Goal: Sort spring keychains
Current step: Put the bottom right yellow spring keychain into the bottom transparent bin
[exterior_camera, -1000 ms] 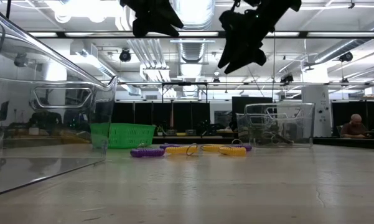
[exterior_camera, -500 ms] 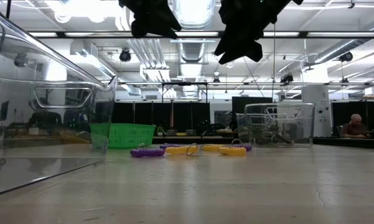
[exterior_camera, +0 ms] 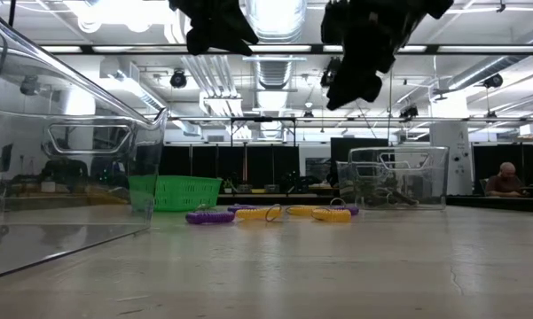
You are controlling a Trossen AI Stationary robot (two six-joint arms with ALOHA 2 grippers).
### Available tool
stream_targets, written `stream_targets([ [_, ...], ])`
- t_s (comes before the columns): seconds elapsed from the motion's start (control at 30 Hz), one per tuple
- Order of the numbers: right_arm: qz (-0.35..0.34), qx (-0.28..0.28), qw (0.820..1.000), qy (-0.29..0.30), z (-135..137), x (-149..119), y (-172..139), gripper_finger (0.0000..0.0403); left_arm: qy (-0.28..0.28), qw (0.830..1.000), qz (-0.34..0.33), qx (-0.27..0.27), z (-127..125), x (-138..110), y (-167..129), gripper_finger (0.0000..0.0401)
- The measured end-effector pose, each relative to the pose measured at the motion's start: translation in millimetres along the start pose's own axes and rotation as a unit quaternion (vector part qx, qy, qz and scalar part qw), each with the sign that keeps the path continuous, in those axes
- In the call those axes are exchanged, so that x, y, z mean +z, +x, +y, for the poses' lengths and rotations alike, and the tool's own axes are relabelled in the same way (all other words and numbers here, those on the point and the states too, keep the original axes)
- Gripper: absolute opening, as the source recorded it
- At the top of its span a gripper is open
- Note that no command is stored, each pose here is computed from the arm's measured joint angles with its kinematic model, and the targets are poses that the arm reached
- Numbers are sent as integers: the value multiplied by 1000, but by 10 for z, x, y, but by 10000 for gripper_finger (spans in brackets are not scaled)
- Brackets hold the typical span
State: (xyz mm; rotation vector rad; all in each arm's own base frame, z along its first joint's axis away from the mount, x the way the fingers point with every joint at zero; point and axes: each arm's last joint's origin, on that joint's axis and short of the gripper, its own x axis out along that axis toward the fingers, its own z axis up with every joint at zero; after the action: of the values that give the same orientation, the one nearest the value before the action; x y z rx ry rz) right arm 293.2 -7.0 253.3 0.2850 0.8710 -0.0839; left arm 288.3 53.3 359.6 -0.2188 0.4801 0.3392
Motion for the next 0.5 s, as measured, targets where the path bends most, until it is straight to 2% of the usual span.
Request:
stream_targets([
  [0.17,10,-2,1000,9,-28,-109,80,145,-6,1000,2,0,1,-3,0,151],
  [0.3,35,-10,998,57,-56,-176,235,146,-8,1000,8,2,6,-35,16,151],
  [0.5,89,21,992,89,-27,-216,561,146,-13,1000,25,6,18,-116,53,151],
])
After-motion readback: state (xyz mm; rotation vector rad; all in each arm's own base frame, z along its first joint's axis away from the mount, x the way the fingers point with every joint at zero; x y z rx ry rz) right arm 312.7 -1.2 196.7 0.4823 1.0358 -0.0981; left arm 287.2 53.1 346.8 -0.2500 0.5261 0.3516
